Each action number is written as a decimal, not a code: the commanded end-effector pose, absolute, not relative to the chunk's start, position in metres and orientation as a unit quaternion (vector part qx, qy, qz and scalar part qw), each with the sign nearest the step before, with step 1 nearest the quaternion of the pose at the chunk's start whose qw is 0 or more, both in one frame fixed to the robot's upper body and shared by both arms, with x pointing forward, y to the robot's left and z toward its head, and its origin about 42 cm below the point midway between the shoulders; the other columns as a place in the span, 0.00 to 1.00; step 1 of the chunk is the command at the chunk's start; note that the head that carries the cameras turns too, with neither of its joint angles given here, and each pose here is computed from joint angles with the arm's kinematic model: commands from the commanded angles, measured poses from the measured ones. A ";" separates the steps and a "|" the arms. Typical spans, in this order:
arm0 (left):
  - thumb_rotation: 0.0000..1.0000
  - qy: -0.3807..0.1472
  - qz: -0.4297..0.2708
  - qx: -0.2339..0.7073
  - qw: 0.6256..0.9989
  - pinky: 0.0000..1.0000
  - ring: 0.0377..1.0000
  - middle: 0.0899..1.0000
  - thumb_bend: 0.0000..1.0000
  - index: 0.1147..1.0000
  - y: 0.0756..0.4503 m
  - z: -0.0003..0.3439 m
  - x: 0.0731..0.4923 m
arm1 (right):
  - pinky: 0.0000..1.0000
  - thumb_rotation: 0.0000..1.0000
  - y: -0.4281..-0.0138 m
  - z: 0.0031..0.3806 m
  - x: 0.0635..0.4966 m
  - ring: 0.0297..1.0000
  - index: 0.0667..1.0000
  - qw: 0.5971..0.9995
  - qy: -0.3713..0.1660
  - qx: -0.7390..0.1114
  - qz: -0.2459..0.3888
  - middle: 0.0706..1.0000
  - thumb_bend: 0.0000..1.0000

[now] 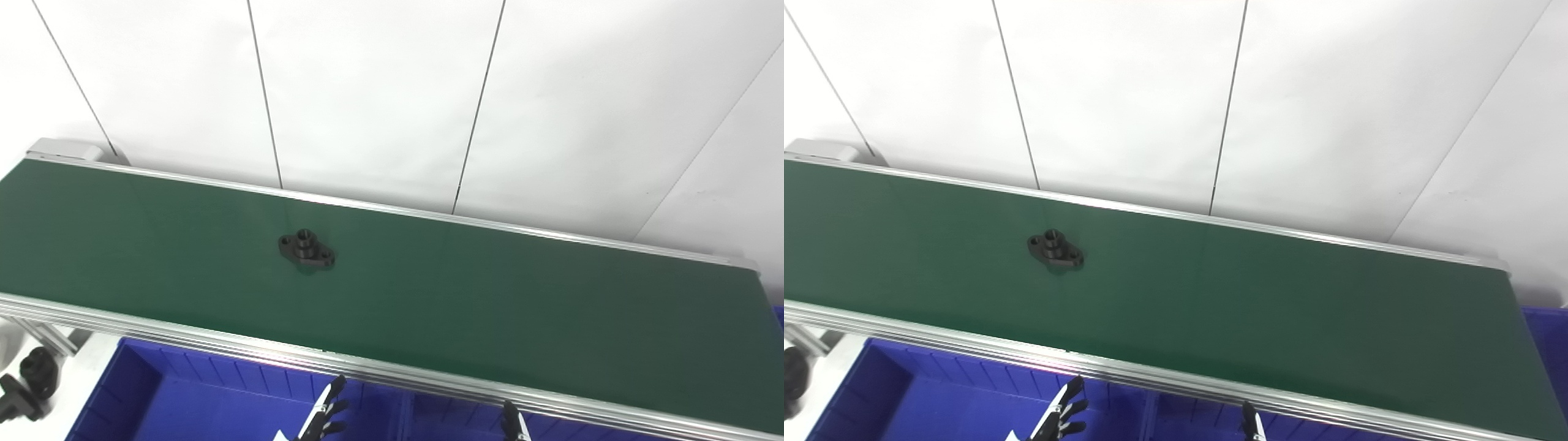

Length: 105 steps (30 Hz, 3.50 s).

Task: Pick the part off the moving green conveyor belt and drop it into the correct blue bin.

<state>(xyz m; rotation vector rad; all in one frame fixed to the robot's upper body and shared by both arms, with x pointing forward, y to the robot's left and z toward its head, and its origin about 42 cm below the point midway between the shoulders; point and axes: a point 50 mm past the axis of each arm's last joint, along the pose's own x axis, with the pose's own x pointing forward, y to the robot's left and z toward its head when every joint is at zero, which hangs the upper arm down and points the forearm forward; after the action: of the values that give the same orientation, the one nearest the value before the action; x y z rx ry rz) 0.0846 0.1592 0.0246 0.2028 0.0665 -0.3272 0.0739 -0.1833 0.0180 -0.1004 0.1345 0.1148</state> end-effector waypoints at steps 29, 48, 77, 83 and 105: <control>0.98 0.020 -0.175 0.104 0.979 0.82 0.92 1.00 0.79 1.00 0.164 0.028 0.095 | 0.70 0.76 -0.156 0.203 0.261 0.87 0.96 0.935 -0.248 -0.253 0.023 0.94 1.00; 0.95 0.013 -0.158 0.084 0.984 0.79 0.91 1.00 0.81 1.00 0.155 0.026 0.092 | 0.75 0.70 -0.111 0.210 0.391 0.80 0.90 0.840 -0.156 -0.517 0.056 0.86 1.00; 0.95 0.023 -0.165 0.076 0.983 0.79 0.95 1.00 0.79 1.00 0.139 0.041 0.079 | 0.48 0.66 -0.058 0.129 0.419 0.55 0.75 0.747 -0.030 -0.647 0.153 0.63 1.00; 0.97 0.027 -0.163 0.080 0.983 0.79 0.94 1.00 0.78 1.00 0.135 0.044 0.074 | 0.46 0.66 -0.055 0.122 0.418 0.53 0.73 0.752 -0.029 -0.640 0.156 0.61 0.99; 0.89 0.039 -0.196 0.084 0.976 0.85 0.97 1.00 0.77 1.00 0.136 0.051 0.072 | 0.11 0.12 -0.049 0.080 0.391 0.15 0.45 0.807 -0.106 -0.577 0.069 0.21 0.51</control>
<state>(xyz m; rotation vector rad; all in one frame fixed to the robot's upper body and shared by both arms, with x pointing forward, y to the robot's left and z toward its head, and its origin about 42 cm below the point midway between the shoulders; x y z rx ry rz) 0.0686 0.1374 0.0414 0.1754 0.1156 -0.3888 0.3914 -0.0545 0.0788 -1.2330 -0.2189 0.1549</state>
